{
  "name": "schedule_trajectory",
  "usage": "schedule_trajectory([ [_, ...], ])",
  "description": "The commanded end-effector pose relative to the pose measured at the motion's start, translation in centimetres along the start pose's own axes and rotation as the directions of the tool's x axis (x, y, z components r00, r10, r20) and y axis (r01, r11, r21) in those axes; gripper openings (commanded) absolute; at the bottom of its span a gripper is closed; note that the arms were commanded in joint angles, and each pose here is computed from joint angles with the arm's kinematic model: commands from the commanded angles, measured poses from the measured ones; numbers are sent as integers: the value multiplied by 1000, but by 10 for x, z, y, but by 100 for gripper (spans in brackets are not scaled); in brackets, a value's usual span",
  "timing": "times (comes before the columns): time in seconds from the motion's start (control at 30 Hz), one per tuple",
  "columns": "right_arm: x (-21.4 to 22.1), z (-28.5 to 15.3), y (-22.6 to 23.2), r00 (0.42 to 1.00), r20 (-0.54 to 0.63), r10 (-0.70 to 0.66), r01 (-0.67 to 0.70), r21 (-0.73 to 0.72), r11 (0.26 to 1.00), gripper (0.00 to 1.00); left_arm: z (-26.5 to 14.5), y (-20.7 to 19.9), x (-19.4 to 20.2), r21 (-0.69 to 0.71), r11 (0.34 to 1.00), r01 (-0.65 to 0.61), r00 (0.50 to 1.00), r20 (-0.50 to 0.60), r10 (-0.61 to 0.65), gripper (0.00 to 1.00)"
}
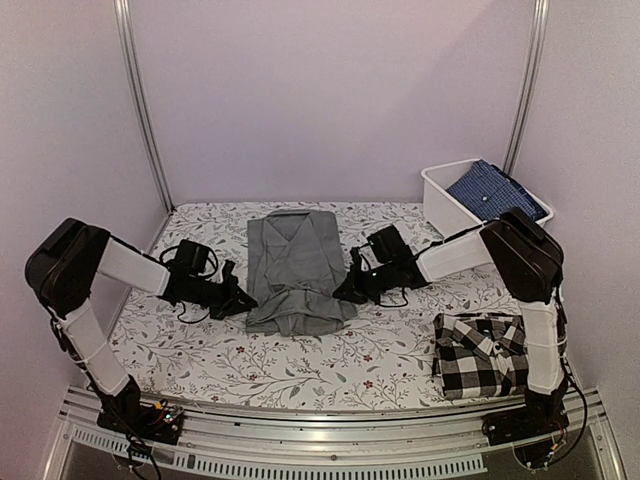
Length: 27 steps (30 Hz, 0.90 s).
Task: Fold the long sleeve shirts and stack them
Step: Move the rectangle-folded shirt to the center of the board, then fold the rectangle-folded shirt at the center of the board.
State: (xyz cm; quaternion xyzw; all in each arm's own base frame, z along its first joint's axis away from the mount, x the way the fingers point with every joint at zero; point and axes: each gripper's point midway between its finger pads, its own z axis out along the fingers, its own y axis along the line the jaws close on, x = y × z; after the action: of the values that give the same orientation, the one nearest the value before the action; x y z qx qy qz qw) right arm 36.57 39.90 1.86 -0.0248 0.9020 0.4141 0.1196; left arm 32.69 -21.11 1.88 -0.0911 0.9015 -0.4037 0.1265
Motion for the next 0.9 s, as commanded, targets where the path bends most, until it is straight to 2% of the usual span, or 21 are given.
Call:
schedule_trajectory([
  [0.0,52,-15,-15,998,-65,24,-19,69,997,0,-10,-4,35,9,1000,4,1000,-14,-4,0],
  [0.2,85,-42,-3,998,-45,40,-36,74,997,0,-34,-14,60,16,1000,-8,1000,23,7,1],
  [0.27,83,-46,-1,998,-31,46,-44,72,996,6,-38,-18,58,13,1000,-27,999,29,27,11],
  [0.4,70,-55,13,1000,8,17,-18,71,997,25,-42,-26,50,-12,997,-77,997,29,77,25],
  [0.47,65,-61,18,1000,23,-1,-1,82,997,32,-44,-30,47,-15,995,-95,995,33,96,35],
  [0.6,63,-74,26,998,49,-38,33,90,995,41,-45,-30,47,-32,992,-120,993,13,121,45],
  [0.77,77,-85,35,989,44,-139,132,139,981,48,-48,-31,49,-43,988,-147,989,-5,147,49],
  [0.87,97,-82,35,975,-4,-220,217,177,960,48,-51,-26,55,-64,986,-157,988,-23,156,49],
])
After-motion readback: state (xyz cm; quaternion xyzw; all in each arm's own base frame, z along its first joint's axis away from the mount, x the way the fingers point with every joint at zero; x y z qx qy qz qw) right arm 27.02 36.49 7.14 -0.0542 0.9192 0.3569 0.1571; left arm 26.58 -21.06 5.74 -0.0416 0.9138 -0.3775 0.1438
